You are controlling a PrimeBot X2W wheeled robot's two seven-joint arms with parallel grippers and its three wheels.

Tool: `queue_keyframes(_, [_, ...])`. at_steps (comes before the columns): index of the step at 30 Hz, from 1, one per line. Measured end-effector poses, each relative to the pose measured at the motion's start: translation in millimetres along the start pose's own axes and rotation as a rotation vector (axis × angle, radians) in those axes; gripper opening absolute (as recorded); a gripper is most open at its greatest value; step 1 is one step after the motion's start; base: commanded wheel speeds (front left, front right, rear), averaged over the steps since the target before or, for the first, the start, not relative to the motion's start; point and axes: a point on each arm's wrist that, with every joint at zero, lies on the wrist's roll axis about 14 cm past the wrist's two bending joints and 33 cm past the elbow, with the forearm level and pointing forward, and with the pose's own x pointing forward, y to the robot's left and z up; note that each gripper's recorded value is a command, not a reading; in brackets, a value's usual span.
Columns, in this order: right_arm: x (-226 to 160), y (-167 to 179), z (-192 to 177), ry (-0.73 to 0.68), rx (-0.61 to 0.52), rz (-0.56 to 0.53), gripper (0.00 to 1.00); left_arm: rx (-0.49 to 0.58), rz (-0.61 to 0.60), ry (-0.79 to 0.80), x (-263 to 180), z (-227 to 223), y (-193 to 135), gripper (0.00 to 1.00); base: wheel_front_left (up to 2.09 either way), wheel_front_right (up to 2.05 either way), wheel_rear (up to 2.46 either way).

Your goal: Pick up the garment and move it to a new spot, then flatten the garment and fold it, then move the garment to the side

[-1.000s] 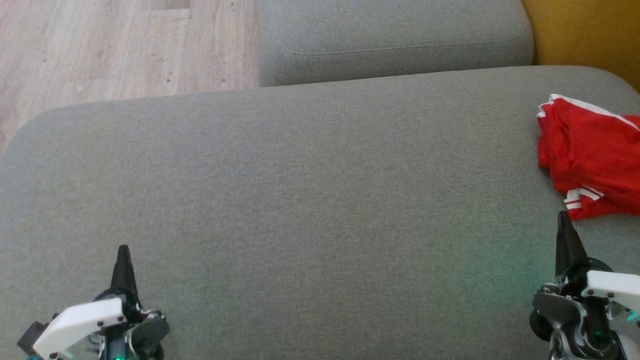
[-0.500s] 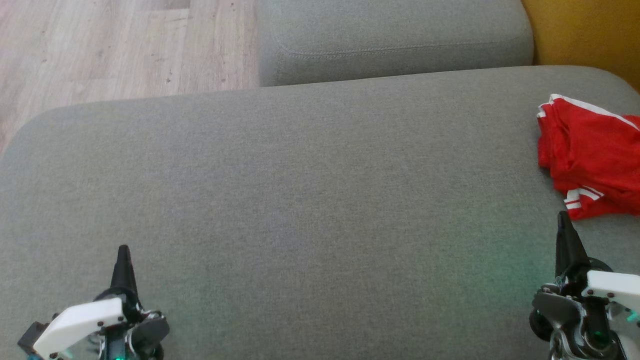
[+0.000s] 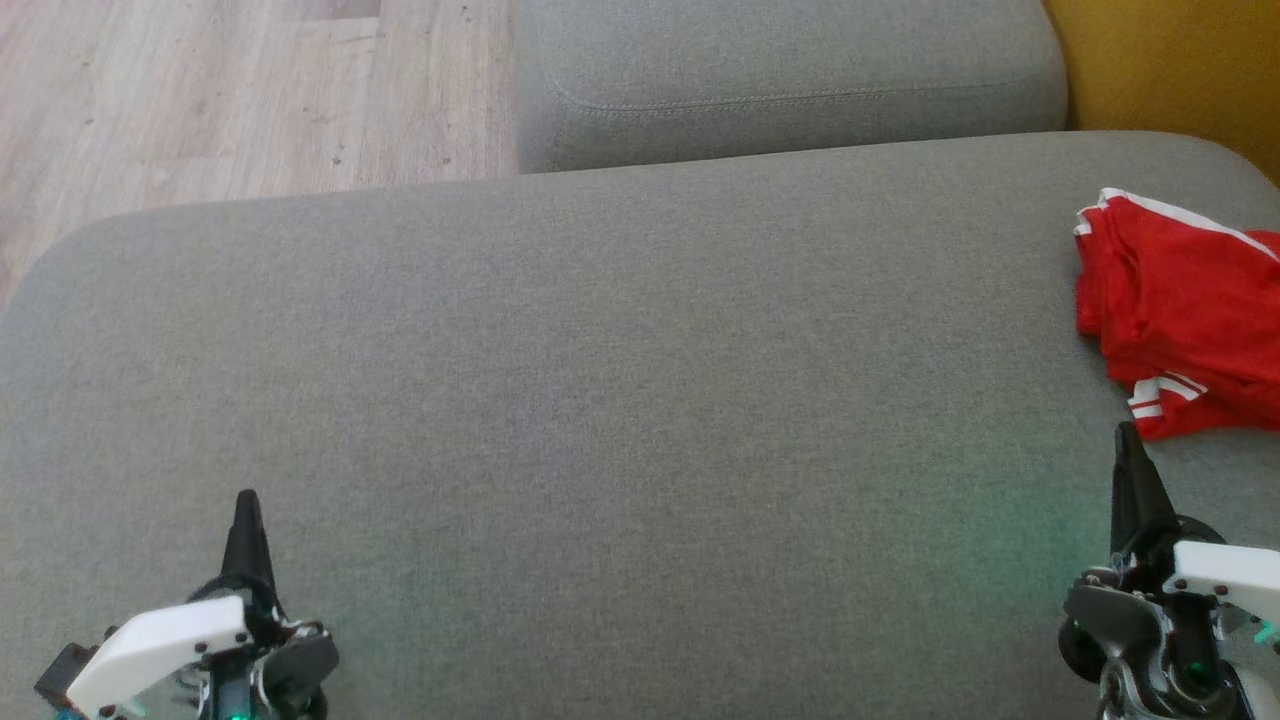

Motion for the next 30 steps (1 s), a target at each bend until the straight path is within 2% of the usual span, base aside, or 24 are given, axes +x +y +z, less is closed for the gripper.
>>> queue_keyframes(30, [0.0, 0.0, 0.0, 0.0, 0.0, 0.0, 0.0, 0.0, 0.0, 0.0, 0.0, 0.0, 0.0, 0.0, 0.0, 0.0, 0.0])
